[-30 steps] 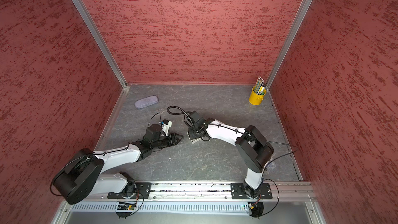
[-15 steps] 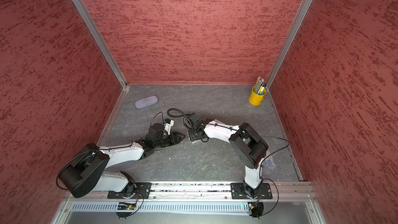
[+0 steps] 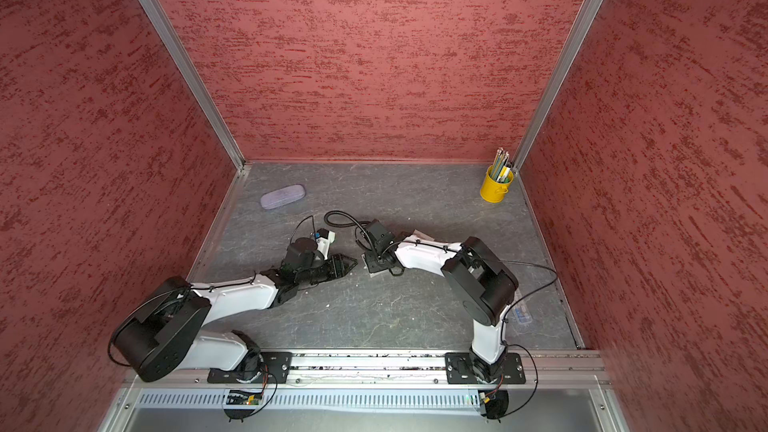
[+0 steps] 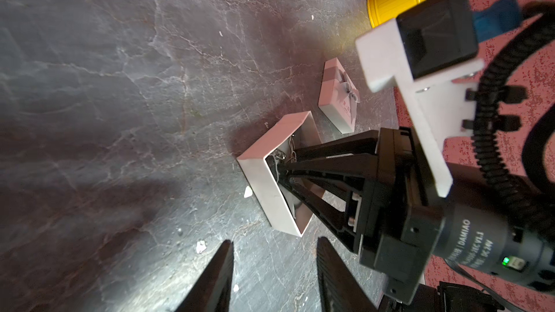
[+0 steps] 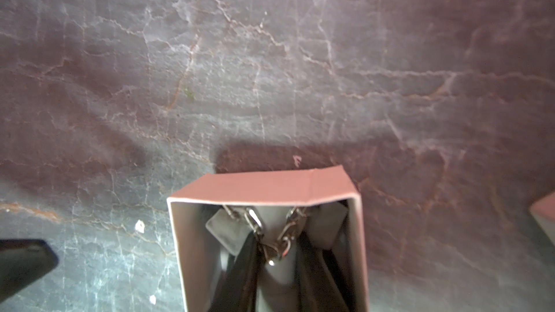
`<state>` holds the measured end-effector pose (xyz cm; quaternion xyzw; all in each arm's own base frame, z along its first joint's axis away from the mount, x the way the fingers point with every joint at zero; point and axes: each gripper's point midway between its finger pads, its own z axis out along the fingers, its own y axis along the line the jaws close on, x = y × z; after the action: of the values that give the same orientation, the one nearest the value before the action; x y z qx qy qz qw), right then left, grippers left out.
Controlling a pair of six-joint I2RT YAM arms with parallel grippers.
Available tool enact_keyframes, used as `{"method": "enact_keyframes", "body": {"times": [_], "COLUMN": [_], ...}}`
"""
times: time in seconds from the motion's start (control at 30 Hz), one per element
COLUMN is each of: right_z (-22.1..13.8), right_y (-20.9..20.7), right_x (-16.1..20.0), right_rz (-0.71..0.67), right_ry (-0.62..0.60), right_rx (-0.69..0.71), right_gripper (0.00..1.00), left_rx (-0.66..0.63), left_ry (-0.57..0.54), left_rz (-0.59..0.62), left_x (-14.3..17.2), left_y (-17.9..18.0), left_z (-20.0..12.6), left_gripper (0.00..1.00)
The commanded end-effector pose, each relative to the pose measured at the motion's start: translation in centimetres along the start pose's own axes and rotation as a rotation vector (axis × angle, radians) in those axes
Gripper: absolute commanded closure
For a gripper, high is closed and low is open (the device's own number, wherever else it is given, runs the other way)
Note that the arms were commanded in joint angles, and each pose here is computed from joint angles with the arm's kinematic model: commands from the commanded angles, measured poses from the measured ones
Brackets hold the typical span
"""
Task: Take the necklace out of the lift-off lid jewelry box
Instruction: Take out the inner lining from the jewelry box.
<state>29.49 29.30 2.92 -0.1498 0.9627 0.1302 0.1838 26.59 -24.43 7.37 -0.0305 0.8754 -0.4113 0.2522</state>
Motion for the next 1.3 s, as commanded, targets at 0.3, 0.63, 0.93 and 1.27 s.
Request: {"method": "enact_keyframes", "body": {"times": [0.3, 0.63, 0.93, 1.27], "right_z": [-3.2, -4.9, -7.2, -14.9], "right_y": [0.8, 1.5, 1.5, 2.4], "right_x": [-1.4, -2.1, -2.8, -6.7], "right_rz": [0.020, 0.043, 0.062, 0.095], "right_ry": [-0.108, -0.156, -0.218, -0.434], "right_rx": [-0.047, -0.096, -0.111, -0.176], "right_gripper": [0.90, 0.94, 0.94, 0.93], "left_rx": [0.043, 0.079, 0.118, 0.224], "left_ry": [-0.053, -0.037, -0.075, -0.180], "left_rz": [0.035, 0.028, 0.049, 0.180], "left_x": [-2.4, -2.6, -3.6, -7.1], "left_y": [-2.8, -3.5, -4.5, -8.5], "left_z": [-0.4, 0.4, -0.5, -5.3], "left_gripper": [0.54, 0.56, 0.57, 0.56]}}
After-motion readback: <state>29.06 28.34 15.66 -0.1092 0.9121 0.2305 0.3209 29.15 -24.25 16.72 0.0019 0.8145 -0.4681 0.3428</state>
